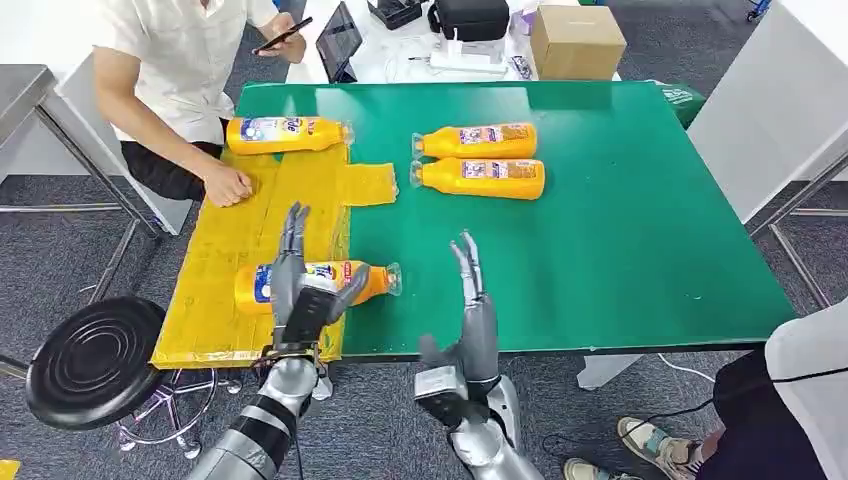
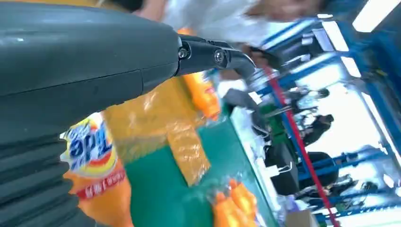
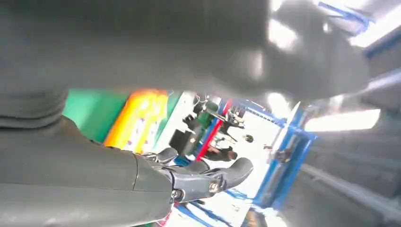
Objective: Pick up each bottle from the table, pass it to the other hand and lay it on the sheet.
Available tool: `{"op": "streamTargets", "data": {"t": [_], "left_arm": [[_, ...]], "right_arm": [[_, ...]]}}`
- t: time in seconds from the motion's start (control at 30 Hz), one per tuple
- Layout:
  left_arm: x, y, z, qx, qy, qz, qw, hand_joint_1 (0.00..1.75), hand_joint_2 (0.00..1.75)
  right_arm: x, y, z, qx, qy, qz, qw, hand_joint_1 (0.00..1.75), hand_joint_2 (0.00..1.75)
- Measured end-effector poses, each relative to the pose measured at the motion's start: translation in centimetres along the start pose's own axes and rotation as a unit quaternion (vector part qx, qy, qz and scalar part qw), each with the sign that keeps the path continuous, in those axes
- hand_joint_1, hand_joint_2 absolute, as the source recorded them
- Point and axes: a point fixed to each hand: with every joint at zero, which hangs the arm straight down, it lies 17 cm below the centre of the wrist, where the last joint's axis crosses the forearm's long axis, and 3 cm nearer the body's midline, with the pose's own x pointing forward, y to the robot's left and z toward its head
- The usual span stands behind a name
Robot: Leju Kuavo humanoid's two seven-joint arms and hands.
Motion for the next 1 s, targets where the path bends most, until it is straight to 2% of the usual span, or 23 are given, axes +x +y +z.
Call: {"op": "streamTargets", "data": {"t": [0.1, 0.13, 0.2, 0.33, 0.43, 0.57, 0.73, 0.87, 1.0], "left_arm": [[-2.2, 0.3, 1.3, 0.020, 0.086, 0.135, 0.987, 0.00, 1.75], [-2.7, 0.5, 1.7, 0.028, 0.101, 0.159, 0.982, 0.00, 1.75], [-3.0, 0.8, 2.2, 0.033, 0.107, 0.171, 0.979, 0.00, 1.75], [-3.3, 1.4, 2.9, 0.045, 0.121, 0.209, 0.969, 0.00, 1.75], [-3.4, 1.8, 4.8, 0.046, 0.119, 0.203, 0.971, 0.00, 1.75], [-3.1, 2.1, 6.8, 0.043, 0.117, 0.196, 0.973, 0.00, 1.75], [-2.7, 2.2, 7.7, 0.034, 0.112, 0.184, 0.976, 0.00, 1.75], [-1.6, 2.2, 9.3, 0.028, 0.085, 0.132, 0.987, 0.00, 1.75], [-1.3, 2.4, 9.7, 0.033, 0.075, 0.097, 0.992, 0.00, 1.75]], "right_arm": [[-3.7, -0.9, 1.4, 0.019, 0.022, 0.056, 0.998, 0.00, 1.75], [-5.3, -1.7, 1.8, 0.017, 0.037, 0.069, 0.997, 0.00, 1.75], [-7.2, -2.9, 2.4, 0.014, 0.056, 0.085, 0.995, 0.00, 1.75], [-9.1, -4.1, 3.0, 0.036, 0.054, 0.152, 0.986, 0.00, 1.75], [-11.9, -7.2, 3.8, 0.037, 0.073, 0.215, 0.973, 0.00, 1.75], [-14.8, -11.3, 5.0, 0.021, 0.106, 0.255, 0.961, 0.00, 1.75], [-16.5, -13.2, 6.0, 0.030, 0.127, 0.297, 0.946, 0.00, 1.75], [-18.4, -16.2, 7.0, 0.030, 0.152, 0.335, 0.929, 0.00, 1.75], [-20.5, -18.1, 6.6, 0.032, 0.176, 0.358, 0.917, 0.00, 1.75]]}}
